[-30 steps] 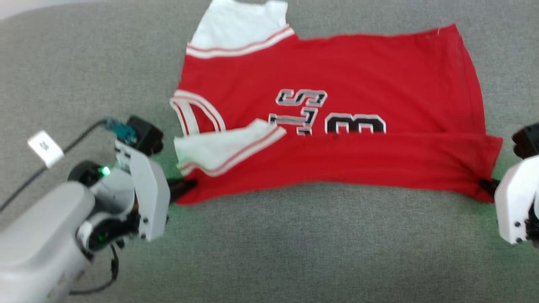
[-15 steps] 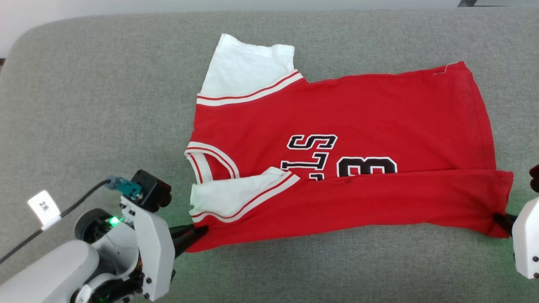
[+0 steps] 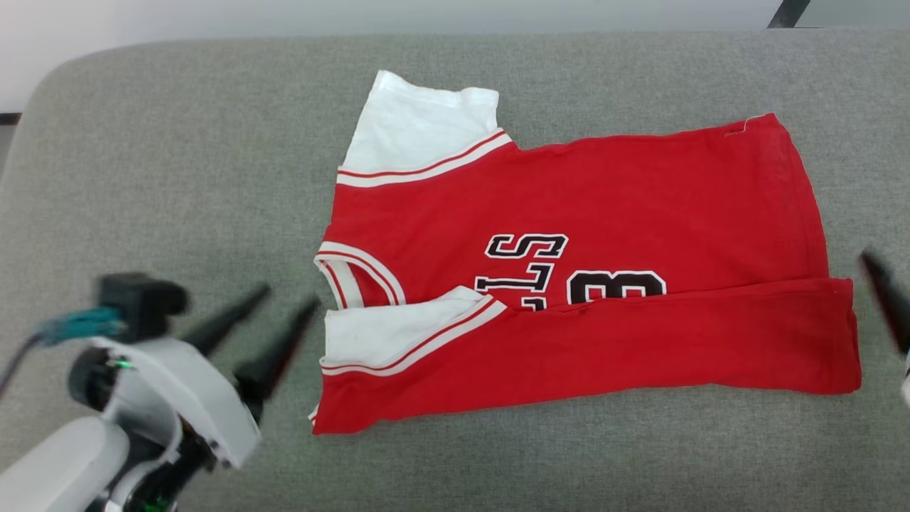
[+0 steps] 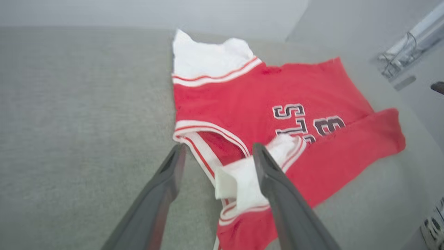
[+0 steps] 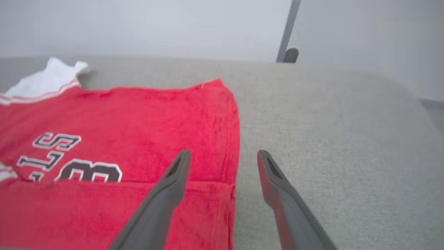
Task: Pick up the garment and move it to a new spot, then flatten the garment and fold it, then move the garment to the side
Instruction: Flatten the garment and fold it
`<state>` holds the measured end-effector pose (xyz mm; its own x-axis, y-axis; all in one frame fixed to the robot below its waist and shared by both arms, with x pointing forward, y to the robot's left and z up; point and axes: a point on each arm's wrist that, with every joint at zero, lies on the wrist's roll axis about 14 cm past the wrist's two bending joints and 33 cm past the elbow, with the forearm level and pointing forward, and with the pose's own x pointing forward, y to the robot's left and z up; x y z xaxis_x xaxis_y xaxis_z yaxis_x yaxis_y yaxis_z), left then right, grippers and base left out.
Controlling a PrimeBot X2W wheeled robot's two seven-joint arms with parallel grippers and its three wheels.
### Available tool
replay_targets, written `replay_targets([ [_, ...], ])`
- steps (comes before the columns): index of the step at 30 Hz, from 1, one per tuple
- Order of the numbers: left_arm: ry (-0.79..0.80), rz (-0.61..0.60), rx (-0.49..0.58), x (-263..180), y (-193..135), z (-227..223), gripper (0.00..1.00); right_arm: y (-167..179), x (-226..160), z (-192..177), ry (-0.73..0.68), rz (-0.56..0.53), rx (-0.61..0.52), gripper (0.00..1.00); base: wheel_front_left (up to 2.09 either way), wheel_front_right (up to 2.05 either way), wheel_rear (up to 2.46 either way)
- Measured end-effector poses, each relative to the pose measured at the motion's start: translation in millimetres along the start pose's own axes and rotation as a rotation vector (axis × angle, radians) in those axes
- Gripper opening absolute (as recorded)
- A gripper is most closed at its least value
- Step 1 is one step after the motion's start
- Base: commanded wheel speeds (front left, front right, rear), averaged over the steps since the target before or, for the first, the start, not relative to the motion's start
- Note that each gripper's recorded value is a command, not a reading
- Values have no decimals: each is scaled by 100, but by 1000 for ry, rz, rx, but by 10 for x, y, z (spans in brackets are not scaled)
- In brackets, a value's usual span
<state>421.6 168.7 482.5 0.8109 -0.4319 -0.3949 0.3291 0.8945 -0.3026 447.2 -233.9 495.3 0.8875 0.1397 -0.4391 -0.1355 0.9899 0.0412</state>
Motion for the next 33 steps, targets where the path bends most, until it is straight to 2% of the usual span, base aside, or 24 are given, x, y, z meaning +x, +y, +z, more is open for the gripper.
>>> replay_targets([
  [3, -156, 55, -6, -7, 110, 258, 100, -21, -12, 314, -198, -39, 33, 100, 0, 0, 0],
  [8, -349, 145, 44, 32, 356, 656, 100, 31, -2, 461, -384, -71, 96, 100, 0, 0, 0],
  [12, -453, 182, 85, 185, 543, 1085, 100, 119, 57, 490, -455, -64, 123, 100, 0, 0, 0],
  [16, -468, 190, 176, 460, 686, 1446, 100, 169, 128, 499, -484, -58, 140, 100, 0, 0, 0],
  [21, -397, 174, 251, 946, 790, 1680, 100, 135, 215, 361, -464, -76, 157, 100, 0, 0, 0],
  [24, -311, 160, 256, 1279, 840, 1638, 100, 57, 240, 258, -449, -102, 165, 100, 0, 0, 0],
  [29, -78, 136, 259, 1781, 879, 1287, 100, -30, 251, 100, -418, -133, 171, 100, 0, 0, 0],
  [33, 194, 126, 193, 2051, 880, 800, 100, -98, 242, -4, -394, -156, 178, 100, 0, 0, 0],
])
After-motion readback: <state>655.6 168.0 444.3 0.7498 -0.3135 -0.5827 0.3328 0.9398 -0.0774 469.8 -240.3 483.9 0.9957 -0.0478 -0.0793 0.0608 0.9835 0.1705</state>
